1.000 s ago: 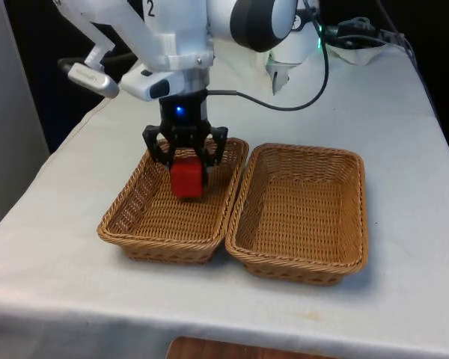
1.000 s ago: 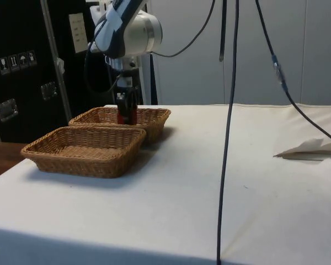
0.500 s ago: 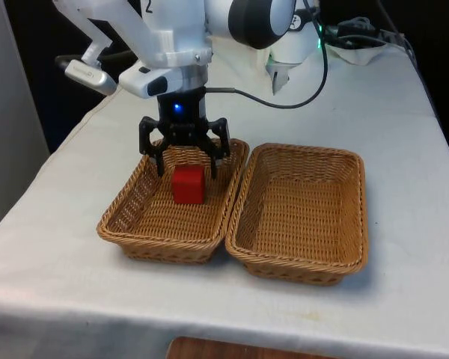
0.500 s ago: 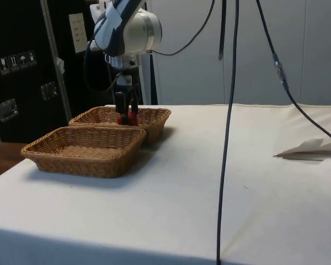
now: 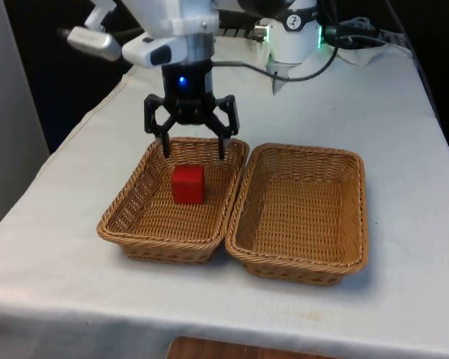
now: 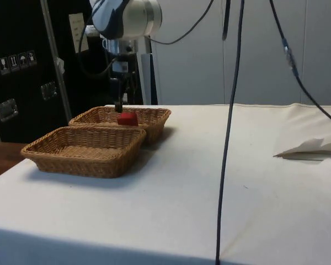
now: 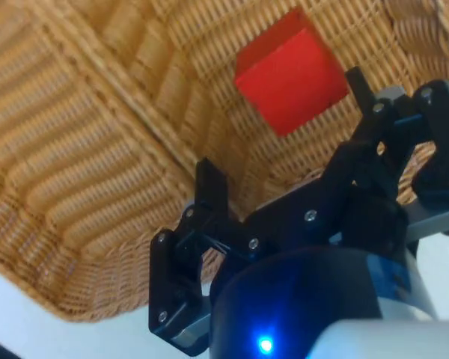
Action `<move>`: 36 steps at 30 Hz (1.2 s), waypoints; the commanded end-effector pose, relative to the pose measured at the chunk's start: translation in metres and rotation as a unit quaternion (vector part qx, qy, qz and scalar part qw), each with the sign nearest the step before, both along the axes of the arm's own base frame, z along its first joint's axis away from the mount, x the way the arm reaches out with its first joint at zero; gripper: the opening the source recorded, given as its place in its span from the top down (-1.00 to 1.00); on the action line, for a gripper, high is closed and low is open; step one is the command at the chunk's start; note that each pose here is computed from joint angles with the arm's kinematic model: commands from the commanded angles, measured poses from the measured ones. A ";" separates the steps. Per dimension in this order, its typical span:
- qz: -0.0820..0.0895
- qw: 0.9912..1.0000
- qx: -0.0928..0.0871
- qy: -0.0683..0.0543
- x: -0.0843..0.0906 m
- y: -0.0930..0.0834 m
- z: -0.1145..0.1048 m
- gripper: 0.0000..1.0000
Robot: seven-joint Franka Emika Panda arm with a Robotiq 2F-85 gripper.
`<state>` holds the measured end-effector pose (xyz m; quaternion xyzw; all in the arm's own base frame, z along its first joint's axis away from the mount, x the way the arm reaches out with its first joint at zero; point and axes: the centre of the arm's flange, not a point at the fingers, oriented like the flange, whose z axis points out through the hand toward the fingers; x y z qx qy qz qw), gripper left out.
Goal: Pick up the red cube and place it into the right basket.
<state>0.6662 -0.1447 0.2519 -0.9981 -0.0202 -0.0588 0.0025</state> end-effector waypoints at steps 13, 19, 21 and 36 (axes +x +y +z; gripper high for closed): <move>0.002 1.000 0.007 -0.004 0.000 0.039 0.013 -1.00; 0.004 1.000 0.002 -0.009 -0.005 0.063 0.014 -1.00; 0.005 1.000 0.002 -0.009 -0.008 0.066 0.016 -1.00; 0.010 1.000 0.004 -0.006 -0.037 0.087 0.049 -1.00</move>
